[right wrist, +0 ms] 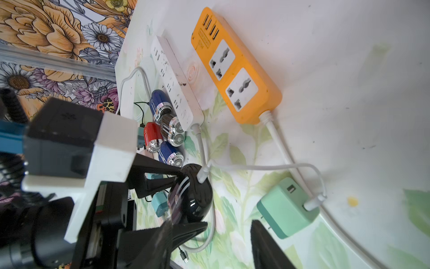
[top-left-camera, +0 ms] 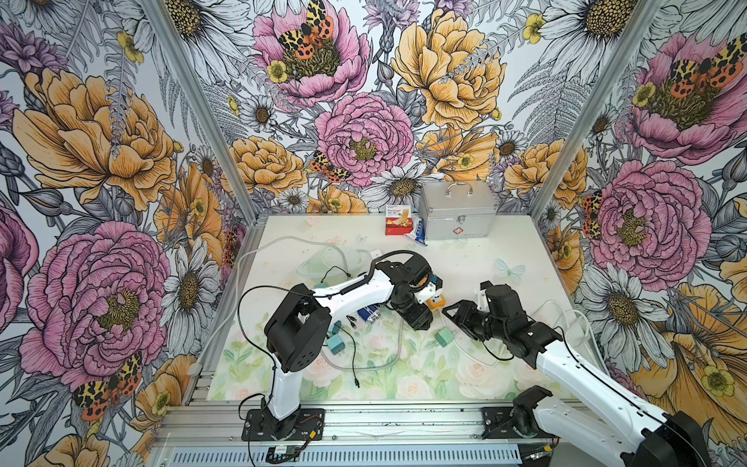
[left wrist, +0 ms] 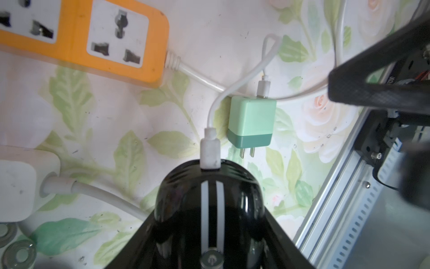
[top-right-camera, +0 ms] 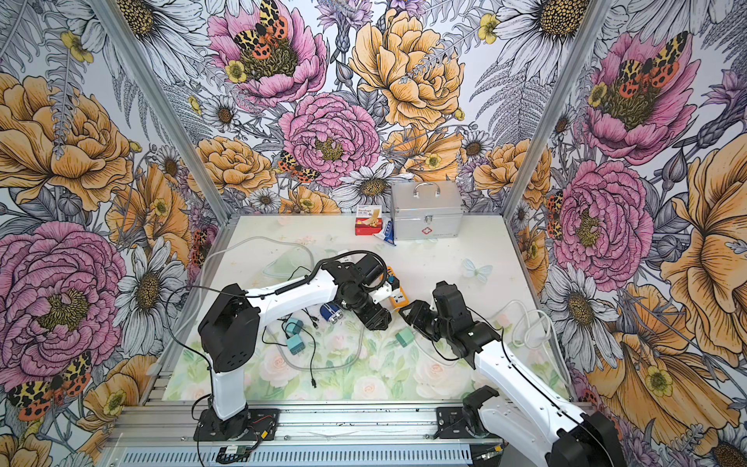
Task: Unplug the electric shaver
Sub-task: Pick up the electric shaver from the center of the board, then remove the charging cable from the electric shaver.
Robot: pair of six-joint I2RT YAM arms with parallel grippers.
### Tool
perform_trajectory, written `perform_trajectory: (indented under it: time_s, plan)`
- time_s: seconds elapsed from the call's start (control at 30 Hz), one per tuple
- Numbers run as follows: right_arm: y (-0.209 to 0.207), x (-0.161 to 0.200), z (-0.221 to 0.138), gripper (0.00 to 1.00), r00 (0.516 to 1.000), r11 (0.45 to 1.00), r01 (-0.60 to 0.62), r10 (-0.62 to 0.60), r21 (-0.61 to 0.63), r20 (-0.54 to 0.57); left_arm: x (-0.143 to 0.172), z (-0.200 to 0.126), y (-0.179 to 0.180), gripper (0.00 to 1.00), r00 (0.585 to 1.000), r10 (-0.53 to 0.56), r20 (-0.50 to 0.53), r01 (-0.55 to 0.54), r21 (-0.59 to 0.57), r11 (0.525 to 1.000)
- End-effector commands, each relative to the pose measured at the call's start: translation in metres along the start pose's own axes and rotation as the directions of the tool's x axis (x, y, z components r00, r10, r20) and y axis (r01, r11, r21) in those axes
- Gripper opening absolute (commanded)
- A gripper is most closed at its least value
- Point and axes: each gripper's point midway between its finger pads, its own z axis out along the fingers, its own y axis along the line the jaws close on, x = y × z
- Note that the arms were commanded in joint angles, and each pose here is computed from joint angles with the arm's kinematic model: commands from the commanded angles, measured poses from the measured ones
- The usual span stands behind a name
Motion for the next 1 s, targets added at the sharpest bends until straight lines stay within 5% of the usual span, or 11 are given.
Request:
perform_trajectory:
  time_s: [0.0,0.6,0.97]
  plan:
    - [0.008,-0.002,0.002,0.56,0.993,0.992,-0.115,0.114,-0.051,-0.017,-0.020,-0.025,-0.020,0.49,0.996,0.017,0.084,-0.021,0.058,0.998]
    - [0.002,-0.020,0.015,0.47,0.935,0.930,-0.333,0.347,-0.154,0.074,-0.031,-0.017,-0.042,0.50,0.995,0.044,0.085,-0.049,0.058,0.997]
    - [-0.006,-0.020,0.027,0.27,0.926,0.930,-0.350,0.361,-0.112,0.107,-0.034,-0.018,-0.047,0.50,0.995,0.039,0.089,-0.045,0.074,0.996]
